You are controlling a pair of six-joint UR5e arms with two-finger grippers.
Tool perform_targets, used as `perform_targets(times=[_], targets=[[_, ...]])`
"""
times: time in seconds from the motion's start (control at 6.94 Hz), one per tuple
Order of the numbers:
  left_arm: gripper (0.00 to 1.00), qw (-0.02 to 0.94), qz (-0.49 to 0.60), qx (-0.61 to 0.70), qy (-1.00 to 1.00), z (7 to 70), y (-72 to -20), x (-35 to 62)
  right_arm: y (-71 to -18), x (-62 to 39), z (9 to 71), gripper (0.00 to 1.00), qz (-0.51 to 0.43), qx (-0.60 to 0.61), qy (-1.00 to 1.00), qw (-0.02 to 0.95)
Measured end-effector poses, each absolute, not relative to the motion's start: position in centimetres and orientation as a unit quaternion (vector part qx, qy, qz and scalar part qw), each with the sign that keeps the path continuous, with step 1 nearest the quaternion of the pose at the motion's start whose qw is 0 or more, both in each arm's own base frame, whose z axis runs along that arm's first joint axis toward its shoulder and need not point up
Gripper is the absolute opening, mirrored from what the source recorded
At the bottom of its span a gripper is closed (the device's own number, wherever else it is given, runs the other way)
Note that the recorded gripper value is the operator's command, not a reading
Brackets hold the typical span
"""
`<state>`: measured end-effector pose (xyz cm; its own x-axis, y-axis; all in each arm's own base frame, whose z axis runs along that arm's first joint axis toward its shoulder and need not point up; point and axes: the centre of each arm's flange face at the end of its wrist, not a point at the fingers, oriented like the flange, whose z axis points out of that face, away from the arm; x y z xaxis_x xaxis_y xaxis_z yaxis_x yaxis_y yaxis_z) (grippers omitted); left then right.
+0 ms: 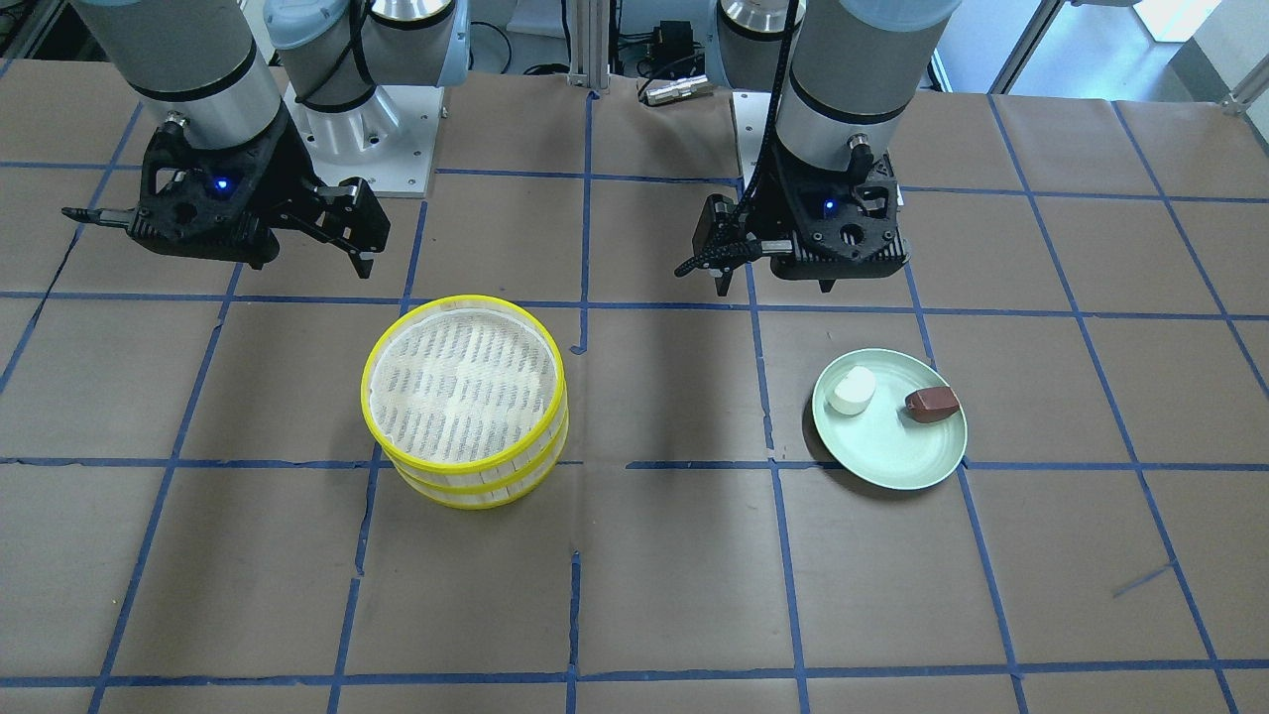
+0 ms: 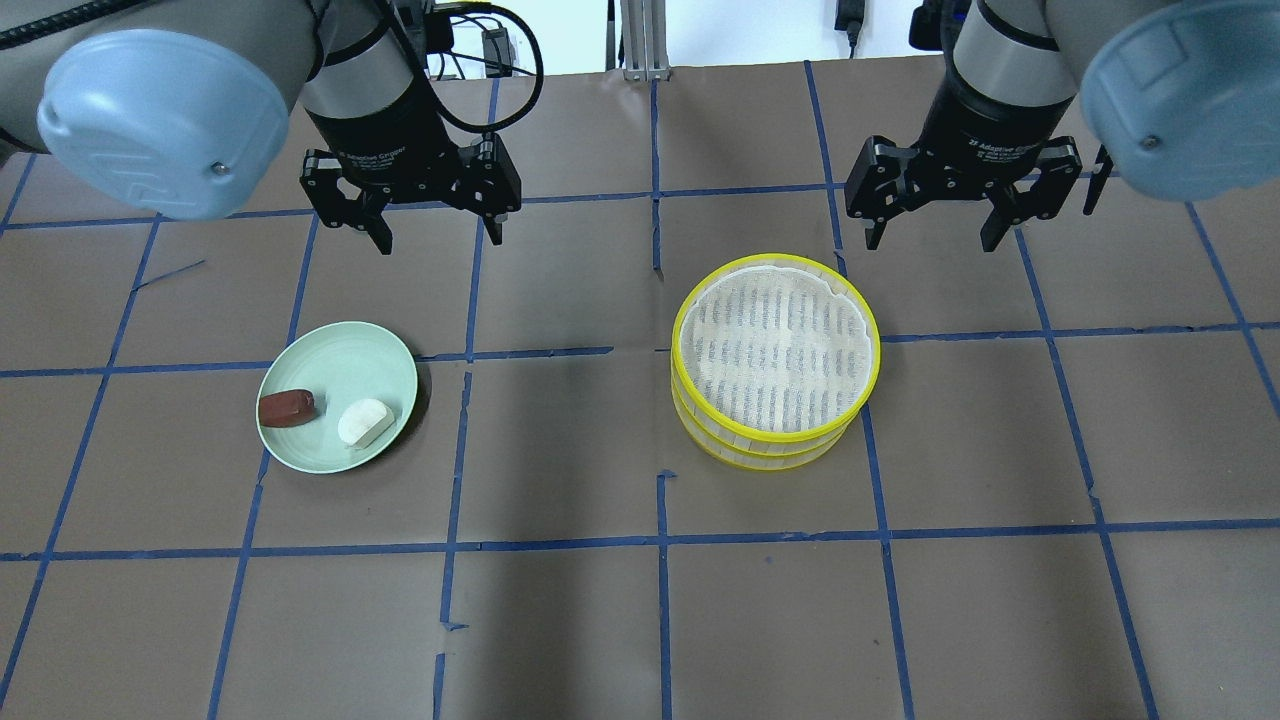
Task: Place buns in different layers of steamer
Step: 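Lower the left gripper to the white bun while the right reaches the steamer rim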
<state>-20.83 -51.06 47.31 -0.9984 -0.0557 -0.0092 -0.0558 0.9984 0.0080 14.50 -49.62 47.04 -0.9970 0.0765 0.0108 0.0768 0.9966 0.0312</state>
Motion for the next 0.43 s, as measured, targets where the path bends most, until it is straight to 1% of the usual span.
perform_targets(times=[0.43], targets=[[1.00,0.005,0.009,-0.028,1.000,46.52,-51.04,-20.44,-49.66,14.50,46.87,1.00,-0.016,-0.038,-0.999,0.005]])
